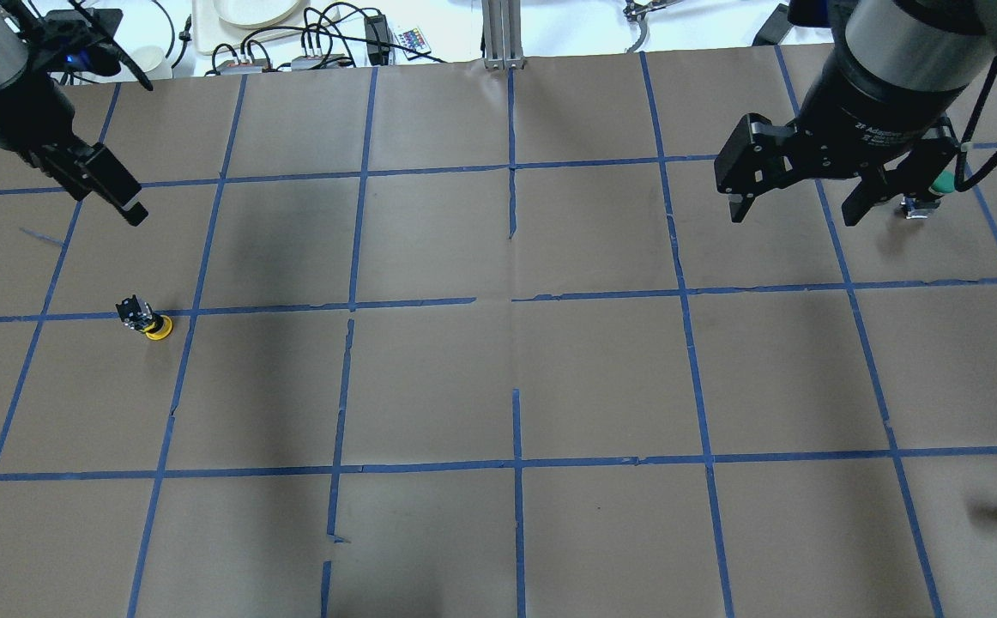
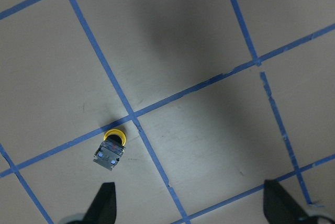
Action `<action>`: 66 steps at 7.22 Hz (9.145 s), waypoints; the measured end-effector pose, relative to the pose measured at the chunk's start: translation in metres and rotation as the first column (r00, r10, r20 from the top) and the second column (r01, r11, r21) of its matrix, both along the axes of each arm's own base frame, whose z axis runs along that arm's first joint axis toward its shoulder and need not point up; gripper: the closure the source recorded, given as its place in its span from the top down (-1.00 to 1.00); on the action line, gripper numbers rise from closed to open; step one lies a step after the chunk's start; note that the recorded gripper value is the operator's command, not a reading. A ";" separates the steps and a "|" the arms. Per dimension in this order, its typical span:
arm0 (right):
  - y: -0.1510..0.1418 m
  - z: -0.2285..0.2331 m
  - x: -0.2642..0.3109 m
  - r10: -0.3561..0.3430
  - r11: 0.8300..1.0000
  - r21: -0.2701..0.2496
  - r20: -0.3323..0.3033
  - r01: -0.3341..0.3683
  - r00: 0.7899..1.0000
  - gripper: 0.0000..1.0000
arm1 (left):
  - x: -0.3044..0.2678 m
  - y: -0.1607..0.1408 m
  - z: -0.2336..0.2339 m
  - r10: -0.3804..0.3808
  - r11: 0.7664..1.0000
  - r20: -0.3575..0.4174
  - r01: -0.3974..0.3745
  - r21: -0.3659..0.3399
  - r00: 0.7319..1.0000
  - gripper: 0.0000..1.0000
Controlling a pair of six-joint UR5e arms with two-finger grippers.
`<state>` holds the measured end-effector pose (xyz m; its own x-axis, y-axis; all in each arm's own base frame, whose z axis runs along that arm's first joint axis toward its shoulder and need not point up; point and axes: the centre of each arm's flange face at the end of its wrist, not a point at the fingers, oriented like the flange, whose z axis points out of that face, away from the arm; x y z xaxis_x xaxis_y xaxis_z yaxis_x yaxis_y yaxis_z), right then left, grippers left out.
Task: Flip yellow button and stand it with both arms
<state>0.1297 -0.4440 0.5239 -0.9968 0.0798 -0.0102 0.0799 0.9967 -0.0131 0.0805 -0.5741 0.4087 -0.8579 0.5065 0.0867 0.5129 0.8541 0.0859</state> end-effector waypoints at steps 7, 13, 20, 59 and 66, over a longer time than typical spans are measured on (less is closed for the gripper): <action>0.000 0.002 -0.001 -0.002 1.000 -0.011 0.000 0.002 1.000 1.00 | 0.056 0.046 -0.154 -0.457 0.873 0.090 0.466 -0.146 0.885 0.97; 0.000 0.002 -0.002 -0.004 1.000 -0.009 0.005 0.004 1.000 1.00 | 0.064 0.047 -0.187 -0.467 0.877 0.044 0.469 -0.105 0.883 0.85; -0.005 -0.002 -0.014 -0.045 0.999 0.010 0.021 0.045 0.999 1.00 | 0.068 0.042 -0.185 -0.495 0.860 0.045 0.497 -0.113 0.868 -0.60; 0.010 -0.053 0.005 -0.995 0.071 0.987 0.060 0.143 0.077 0.98 | -0.301 0.137 0.049 0.326 0.936 -0.940 -0.172 0.306 0.103 -0.96; 0.012 -0.053 0.014 -0.994 0.072 0.988 0.060 0.137 0.091 0.90 | -0.301 0.137 0.047 0.300 0.944 -0.948 -0.172 0.280 0.103 -0.96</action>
<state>0.1436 -0.4323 0.4707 -0.0695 0.9974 0.0174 0.1566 -0.0063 0.9876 -0.2201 -0.4367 0.4560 -0.0910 0.2326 0.9683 -0.0099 0.9721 -0.2344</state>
